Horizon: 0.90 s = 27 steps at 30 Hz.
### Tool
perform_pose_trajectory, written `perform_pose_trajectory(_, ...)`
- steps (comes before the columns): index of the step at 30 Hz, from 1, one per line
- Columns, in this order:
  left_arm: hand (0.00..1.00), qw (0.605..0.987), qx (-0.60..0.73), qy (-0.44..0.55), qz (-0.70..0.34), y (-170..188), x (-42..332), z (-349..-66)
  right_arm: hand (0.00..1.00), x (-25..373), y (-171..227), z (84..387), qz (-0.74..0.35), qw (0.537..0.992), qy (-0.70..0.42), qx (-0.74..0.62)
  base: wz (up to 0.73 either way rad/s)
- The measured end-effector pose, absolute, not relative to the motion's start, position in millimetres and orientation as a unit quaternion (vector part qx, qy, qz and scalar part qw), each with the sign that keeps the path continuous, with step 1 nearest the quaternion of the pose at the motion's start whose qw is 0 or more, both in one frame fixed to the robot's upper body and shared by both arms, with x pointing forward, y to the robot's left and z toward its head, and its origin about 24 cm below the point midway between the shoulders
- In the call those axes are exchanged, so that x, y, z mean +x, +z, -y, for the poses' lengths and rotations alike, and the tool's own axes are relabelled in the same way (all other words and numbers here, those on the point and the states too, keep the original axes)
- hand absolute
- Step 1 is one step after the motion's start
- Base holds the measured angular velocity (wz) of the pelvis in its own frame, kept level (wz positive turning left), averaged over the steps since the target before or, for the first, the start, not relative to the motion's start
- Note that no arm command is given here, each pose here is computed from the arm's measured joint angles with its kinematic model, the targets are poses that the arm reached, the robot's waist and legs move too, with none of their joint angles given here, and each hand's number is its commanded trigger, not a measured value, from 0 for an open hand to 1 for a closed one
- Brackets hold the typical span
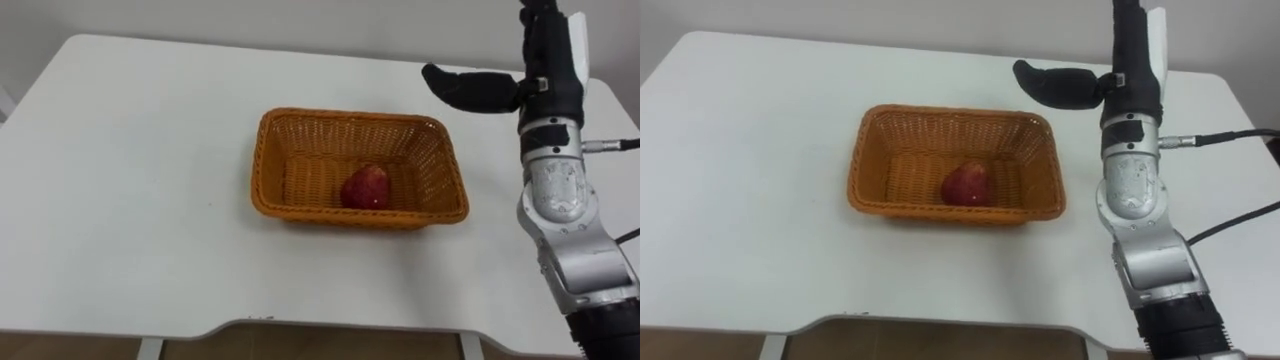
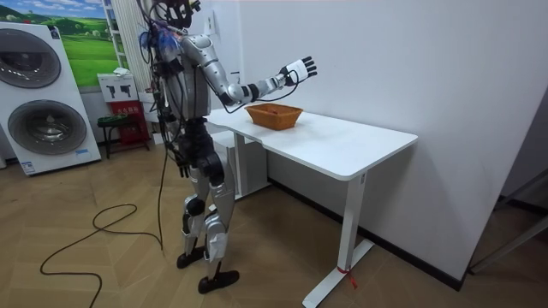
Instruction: Pick and place apple
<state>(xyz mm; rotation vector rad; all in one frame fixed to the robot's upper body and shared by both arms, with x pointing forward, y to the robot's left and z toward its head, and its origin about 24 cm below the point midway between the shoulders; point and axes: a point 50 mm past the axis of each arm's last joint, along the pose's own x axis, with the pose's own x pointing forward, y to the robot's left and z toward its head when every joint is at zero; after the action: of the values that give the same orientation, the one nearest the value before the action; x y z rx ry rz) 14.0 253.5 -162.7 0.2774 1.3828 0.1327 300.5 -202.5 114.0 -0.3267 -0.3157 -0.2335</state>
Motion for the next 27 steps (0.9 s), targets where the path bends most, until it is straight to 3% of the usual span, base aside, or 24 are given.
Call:
perform_pose_trajectory(9, 0.0, 0.749, 0.129, 0.067, -0.646, -163, 0, -254, 0.0, 289, 107, 217, 0.15, 0.961, -0.173, -0.155, 0.01)
perform_pose_trajectory(14, 0.0, 0.741, 0.118, 0.081, -0.656, -162, -13, -254, 0.0, 272, 102, 253, 0.143, 0.943, -0.264, -0.146, 0.01)
perform_pose_trajectory(19, 0.0, 0.727, 0.111, 0.114, -0.668, -160, -32, -258, 0.0, 241, 98, 310, 0.13, 0.888, -0.43, -0.095, 0.0)
perform_pose_trajectory(27, 0.0, 0.732, 0.116, 0.132, -0.659, -159, -29, -261, 0.0, 177, 54, 363, 0.032, 0.789, -0.613, -0.016, -0.01)
